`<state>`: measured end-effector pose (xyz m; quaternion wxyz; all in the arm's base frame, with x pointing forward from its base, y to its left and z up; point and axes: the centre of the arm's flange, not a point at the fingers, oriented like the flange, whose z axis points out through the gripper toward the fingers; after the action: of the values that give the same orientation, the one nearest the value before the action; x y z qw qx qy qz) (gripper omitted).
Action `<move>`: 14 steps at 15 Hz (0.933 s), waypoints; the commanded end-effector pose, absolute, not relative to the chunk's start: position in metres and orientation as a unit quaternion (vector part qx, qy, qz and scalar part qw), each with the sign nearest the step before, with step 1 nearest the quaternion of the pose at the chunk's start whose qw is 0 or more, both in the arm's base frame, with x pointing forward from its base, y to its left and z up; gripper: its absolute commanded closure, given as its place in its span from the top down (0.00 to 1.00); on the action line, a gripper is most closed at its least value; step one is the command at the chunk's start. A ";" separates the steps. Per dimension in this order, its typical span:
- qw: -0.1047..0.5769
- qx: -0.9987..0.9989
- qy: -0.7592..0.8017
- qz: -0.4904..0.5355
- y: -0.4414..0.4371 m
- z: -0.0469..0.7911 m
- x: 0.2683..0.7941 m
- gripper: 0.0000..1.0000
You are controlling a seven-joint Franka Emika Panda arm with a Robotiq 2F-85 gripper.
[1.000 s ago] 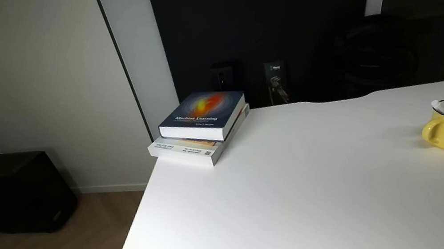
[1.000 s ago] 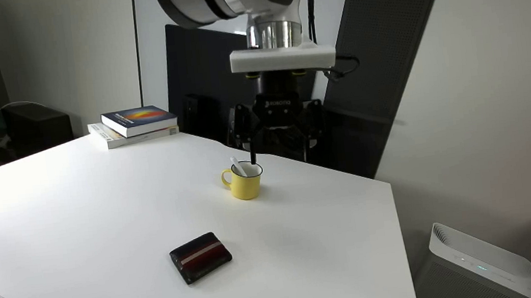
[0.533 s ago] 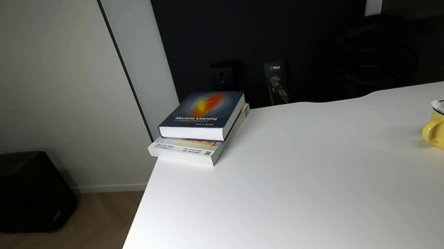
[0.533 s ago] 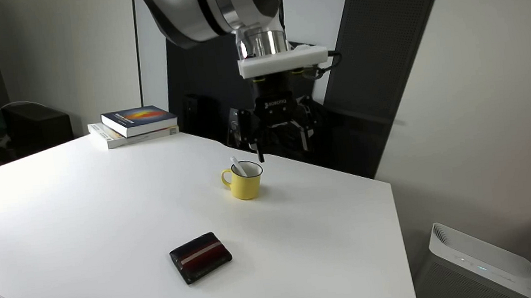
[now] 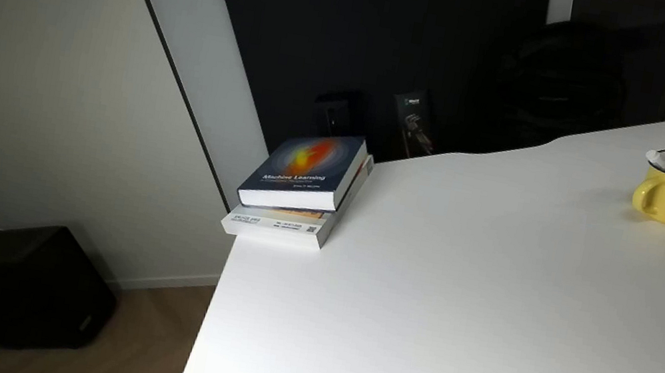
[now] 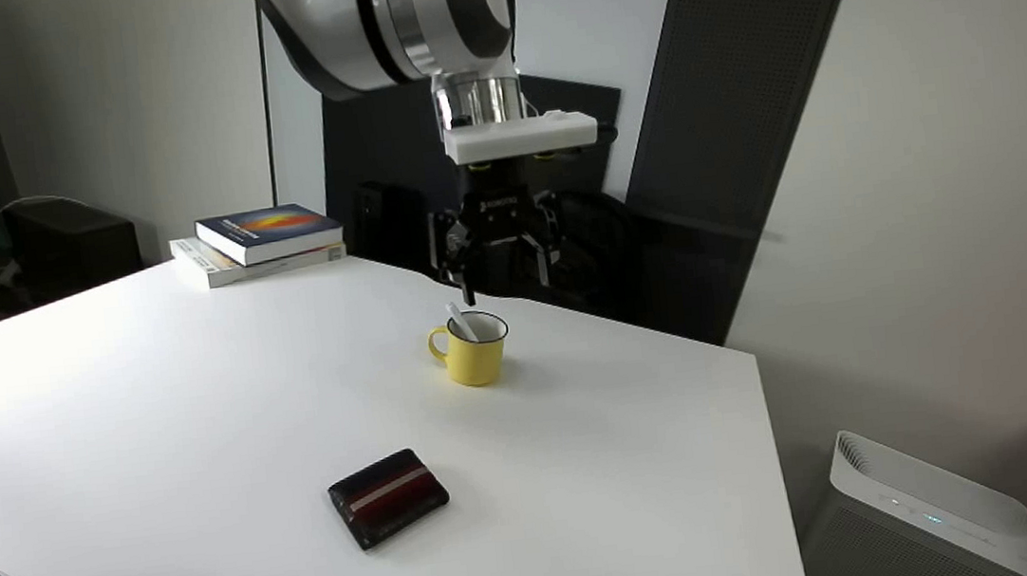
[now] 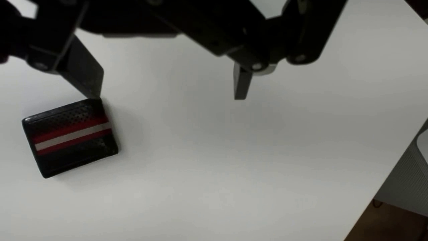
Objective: Take the blue marker out of the yellow mug
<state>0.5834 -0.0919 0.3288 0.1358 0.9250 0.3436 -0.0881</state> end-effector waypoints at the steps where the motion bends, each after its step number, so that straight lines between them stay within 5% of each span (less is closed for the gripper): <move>1: 0.136 0.925 0.344 -0.088 -0.092 0.329 0.583 1.00; 6: 0.136 0.925 0.345 -0.088 -0.093 0.329 0.584 1.00; 14: 0.142 0.905 0.382 -0.120 -0.099 0.269 0.657 1.00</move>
<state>0.6101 -0.0977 0.2871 0.1332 0.9148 0.3647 -0.1112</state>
